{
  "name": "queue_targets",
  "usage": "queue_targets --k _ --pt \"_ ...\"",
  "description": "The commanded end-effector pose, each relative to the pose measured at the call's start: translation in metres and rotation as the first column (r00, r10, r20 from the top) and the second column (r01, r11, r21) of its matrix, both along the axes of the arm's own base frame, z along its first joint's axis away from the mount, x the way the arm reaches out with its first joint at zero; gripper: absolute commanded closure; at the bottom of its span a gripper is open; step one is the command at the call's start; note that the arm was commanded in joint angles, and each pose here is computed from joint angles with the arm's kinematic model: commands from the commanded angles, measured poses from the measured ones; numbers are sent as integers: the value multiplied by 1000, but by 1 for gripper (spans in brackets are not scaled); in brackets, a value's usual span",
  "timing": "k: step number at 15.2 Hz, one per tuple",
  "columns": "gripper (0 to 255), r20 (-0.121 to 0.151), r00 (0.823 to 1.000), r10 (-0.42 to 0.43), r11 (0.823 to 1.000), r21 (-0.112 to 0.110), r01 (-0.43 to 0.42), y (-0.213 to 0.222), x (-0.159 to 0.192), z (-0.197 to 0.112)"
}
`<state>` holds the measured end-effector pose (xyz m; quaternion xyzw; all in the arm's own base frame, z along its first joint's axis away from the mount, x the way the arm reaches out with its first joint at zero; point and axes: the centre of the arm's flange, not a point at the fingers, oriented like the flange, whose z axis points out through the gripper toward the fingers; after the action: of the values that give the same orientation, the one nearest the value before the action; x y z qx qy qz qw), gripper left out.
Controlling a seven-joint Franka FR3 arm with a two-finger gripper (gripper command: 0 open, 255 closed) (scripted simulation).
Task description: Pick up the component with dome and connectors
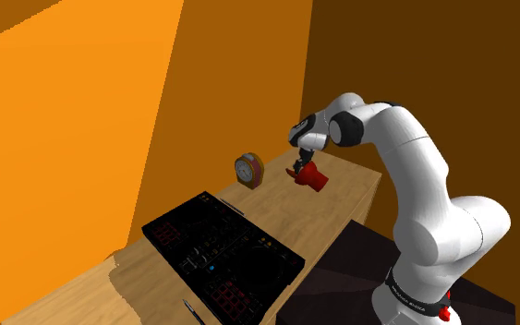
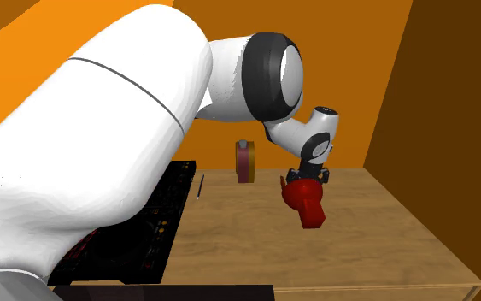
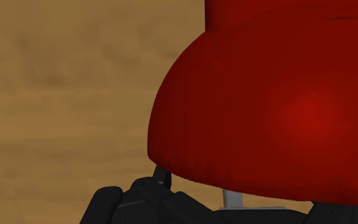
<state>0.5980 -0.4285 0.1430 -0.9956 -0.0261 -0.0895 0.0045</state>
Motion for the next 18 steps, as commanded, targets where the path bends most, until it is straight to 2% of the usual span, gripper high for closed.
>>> queue_targets --k 1,10,18 --pt "255 0 1000 0 1000 0 0 1 0 -2" --pt "255 0 1000 0 1000 0 0 0 0 -2" --pt "255 0 1000 0 1000 0 0 0 0 41"
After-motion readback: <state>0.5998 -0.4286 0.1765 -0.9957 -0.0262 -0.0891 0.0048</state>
